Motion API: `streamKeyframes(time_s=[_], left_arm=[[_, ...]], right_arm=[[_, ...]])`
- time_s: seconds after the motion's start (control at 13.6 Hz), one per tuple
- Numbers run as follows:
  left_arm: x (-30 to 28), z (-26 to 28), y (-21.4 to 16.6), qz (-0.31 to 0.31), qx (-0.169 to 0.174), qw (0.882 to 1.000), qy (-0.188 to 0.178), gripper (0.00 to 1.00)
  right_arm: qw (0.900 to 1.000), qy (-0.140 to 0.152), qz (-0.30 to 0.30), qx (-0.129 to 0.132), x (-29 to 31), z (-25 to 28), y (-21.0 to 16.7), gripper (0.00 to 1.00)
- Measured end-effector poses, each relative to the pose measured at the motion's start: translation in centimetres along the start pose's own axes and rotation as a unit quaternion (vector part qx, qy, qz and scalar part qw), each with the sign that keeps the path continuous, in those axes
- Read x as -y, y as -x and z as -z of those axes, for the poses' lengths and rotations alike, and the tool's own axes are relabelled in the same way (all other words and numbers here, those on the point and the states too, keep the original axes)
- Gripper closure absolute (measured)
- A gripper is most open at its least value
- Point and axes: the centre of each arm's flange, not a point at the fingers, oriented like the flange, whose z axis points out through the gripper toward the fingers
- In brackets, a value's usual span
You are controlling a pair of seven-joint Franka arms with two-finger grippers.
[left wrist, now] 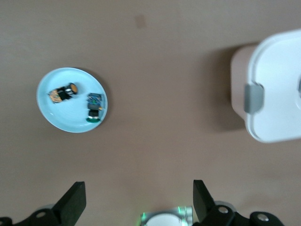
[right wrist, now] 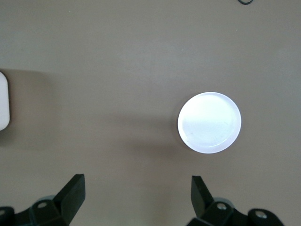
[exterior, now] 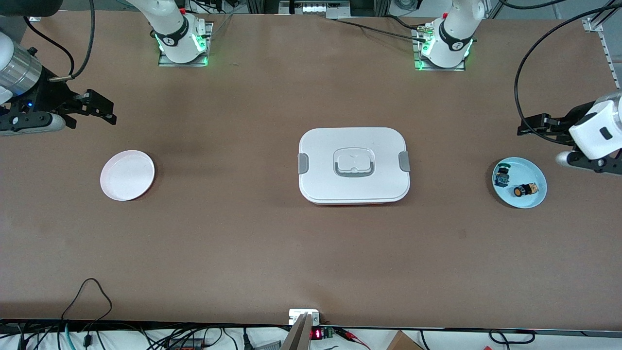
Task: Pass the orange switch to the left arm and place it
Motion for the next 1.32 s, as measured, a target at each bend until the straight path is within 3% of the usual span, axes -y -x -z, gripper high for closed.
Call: streamKeyframes(time_s=[0.51,1.32], left_arm=[[0.5,-1.0,3.8,0.047,-0.05,0.998,-0.004,0.0],[-1.3,-1.1,4.9,0.033,-0.062,0.997,-0.007,0.0]], right_arm=[[1.0,0.011,-0.001,-0.01,-0.3,0.6,-0.7,0.0],[1.0,0.012,-0.004,0.0,-0.5,-0.8,-1.5,0.0]])
